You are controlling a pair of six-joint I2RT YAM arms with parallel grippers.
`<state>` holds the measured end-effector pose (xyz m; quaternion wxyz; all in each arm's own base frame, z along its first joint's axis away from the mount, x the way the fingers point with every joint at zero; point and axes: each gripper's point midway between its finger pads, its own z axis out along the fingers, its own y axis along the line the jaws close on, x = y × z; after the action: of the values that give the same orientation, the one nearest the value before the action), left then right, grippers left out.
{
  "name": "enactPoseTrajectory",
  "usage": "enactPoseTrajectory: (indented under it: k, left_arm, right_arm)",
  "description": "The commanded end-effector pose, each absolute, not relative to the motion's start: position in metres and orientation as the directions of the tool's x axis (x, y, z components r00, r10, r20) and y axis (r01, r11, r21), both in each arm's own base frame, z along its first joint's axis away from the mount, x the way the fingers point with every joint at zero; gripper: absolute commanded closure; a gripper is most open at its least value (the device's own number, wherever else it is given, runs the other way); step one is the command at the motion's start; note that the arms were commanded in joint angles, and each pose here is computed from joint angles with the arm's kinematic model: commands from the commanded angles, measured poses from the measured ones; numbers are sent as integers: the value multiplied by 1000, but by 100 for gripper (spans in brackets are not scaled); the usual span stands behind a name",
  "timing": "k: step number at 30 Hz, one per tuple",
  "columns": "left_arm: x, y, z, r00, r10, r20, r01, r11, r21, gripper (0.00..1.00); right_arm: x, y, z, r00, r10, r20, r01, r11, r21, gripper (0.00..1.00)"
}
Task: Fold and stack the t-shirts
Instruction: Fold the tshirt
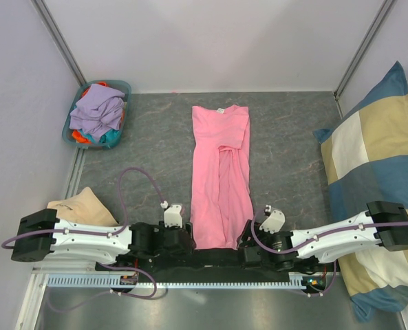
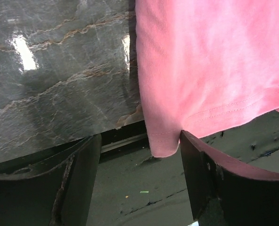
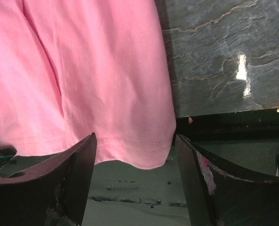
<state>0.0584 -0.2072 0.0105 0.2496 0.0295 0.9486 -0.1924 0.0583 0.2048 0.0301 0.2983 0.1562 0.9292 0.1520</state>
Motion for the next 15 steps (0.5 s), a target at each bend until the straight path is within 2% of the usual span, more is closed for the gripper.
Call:
enactPoseTrajectory:
  k: [1,10,13,14,15]
  left_arm:
    - [72,-224,26,-839,-126,-529,123,904,-410,26]
    - [73,-237,33,-835,-144,-531,135,882,-451,27]
    - [74,-240,34,-833,-139,-535,142,882,-450,32]
    - [74,-241,35,-833,-139,-536,143,881,-450,37]
    - [73,-242,34,-833,-136,-536,144,882,-448,39]
  right_arm:
    - [65,201,34,-741,420,-525,213,887,410,24]
    - [65,200,32,-740,412,-532,209,893,399,25]
    - [65,200,32,-740,411,-532,209,893,399,25]
    - [65,200,32,-741,413,-530,211,892,400,25]
    - [65,199,31,-740,411,-531,211,893,398,25]
